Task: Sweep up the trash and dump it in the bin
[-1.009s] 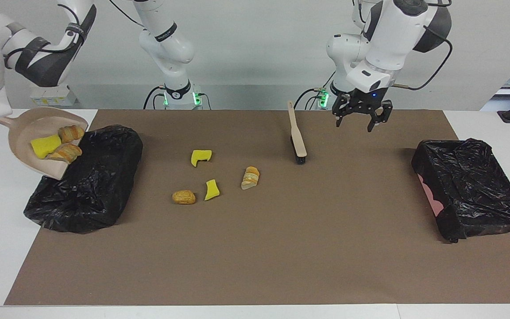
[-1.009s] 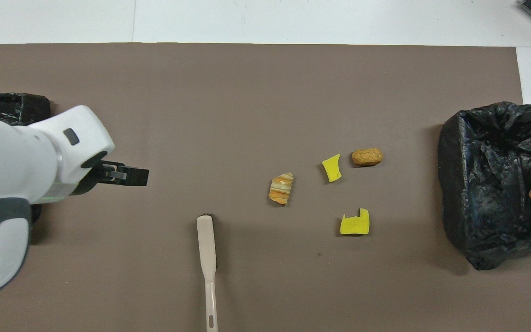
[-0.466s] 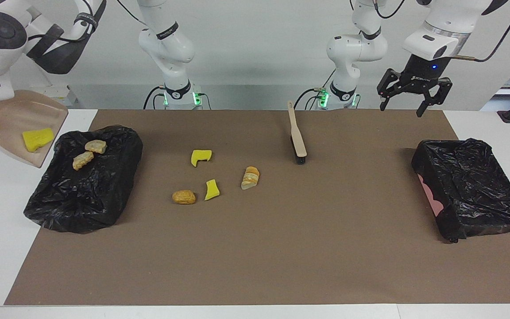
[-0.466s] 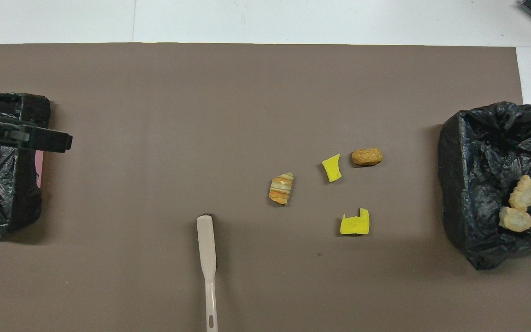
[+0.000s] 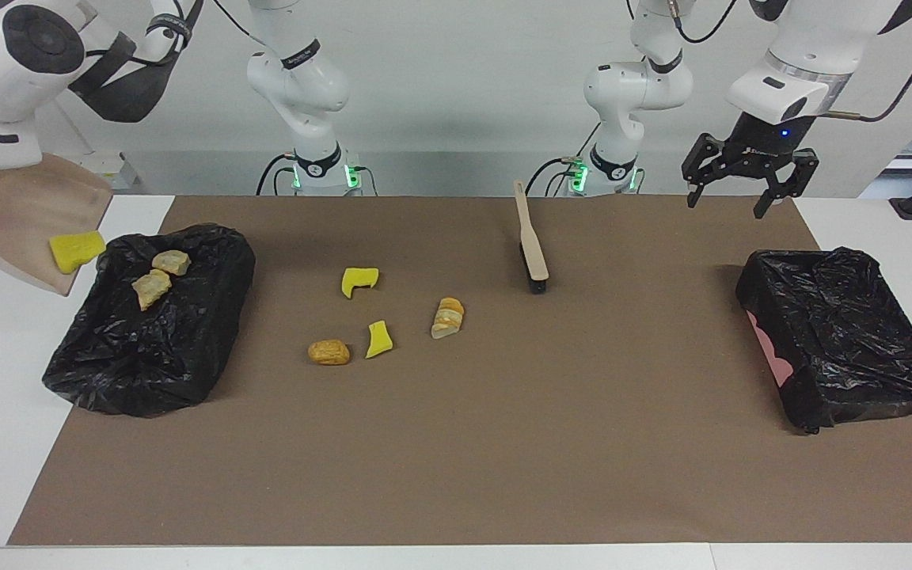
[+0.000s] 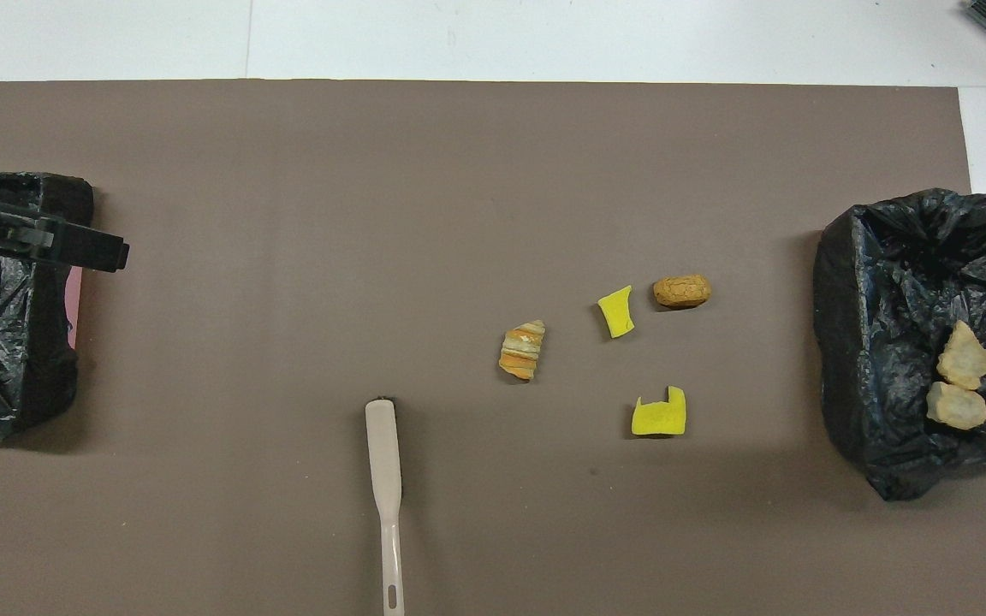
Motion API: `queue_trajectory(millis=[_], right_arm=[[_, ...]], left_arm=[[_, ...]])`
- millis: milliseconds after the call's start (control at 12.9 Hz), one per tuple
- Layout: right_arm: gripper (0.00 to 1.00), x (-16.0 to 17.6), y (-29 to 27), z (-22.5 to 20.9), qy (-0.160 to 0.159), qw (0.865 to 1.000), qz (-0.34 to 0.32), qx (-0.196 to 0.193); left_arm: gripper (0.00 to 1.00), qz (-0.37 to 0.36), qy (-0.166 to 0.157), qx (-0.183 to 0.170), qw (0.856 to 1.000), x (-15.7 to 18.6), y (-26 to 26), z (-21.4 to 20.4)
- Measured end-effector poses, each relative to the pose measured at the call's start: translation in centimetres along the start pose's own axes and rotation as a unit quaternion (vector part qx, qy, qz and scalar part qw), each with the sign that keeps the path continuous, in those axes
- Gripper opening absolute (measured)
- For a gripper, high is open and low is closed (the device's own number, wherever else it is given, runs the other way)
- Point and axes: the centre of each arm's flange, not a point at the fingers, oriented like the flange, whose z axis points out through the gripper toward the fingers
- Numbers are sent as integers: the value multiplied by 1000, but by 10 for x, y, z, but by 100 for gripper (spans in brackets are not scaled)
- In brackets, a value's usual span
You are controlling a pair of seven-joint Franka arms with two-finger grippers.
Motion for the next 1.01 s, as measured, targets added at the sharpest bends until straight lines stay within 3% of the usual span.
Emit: queue_trajectory(millis=[233, 621, 854, 1009], right_arm=[[31, -2, -2, -8, -13, 1000, -1, -7], [31, 39, 2, -4, 138, 990, 30, -14], [31, 83, 6, -19, 238, 970, 41, -12], [31, 121, 12, -44, 285, 957, 60, -4]], left_arm=[[100, -5, -20, -1, 1000, -3, -7, -5], [100, -6, -26, 0, 1000, -6, -7, -3], [100, -40, -27, 3, 999, -6, -11, -2], [100, -64, -28, 4, 998, -7, -11, -2]])
